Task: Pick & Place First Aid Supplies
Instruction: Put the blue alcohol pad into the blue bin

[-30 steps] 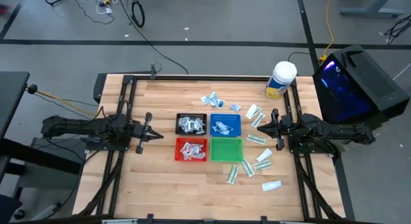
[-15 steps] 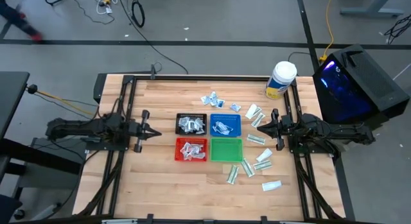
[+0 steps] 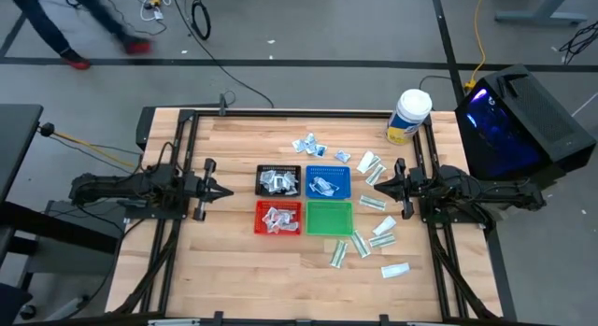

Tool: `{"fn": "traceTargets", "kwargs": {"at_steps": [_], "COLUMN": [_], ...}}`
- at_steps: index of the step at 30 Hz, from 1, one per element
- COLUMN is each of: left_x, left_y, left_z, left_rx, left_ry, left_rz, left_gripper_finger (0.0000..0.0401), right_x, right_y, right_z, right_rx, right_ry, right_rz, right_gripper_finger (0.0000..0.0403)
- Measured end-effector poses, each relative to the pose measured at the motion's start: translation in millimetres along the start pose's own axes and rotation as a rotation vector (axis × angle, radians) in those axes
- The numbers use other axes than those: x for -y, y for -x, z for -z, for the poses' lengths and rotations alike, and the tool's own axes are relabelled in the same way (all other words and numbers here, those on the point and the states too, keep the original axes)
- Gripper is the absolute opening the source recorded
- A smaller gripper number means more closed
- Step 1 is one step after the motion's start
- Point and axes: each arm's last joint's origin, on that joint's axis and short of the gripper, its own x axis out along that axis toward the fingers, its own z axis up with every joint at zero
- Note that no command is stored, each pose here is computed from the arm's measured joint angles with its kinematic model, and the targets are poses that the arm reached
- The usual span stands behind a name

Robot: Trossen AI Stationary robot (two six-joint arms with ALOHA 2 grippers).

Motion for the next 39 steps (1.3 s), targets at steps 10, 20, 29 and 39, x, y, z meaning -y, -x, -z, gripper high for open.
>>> {"fn": "traceTargets", "kwargs": {"at_steps": [10,20,29,39], "left_x": [0.1,0.1,-0.1,-0.2], "left_y": [-0.3,-0.3,-0.3,-0.2], "left_z": [0.3,-3.3,-4.6,-5.2], "left_rx": [-0.003,0.039,0.052,0.058], "left_ry": [0.052,0.049,0.047,0.047], "left_rz": [0.004,0.014,0.012,0.011], "left_gripper_finger": [0.0013,0.0027,0.0025,0.0025], "right_x": [0.0,0.0,0.0,0.0], "right_y": [0.0,0.0,0.0,0.0], "right_z": [-0.1,0.1,0.0,0.0], "right_rx": [0.000,0.000,0.000,0.000], "right_ry": [0.000,0.000,0.000,0.000], "right_rz": [0.000,0.000,0.000,0.000], "right_gripper_finger": [0.0018,0.0018,0.0018,0.0018]}}
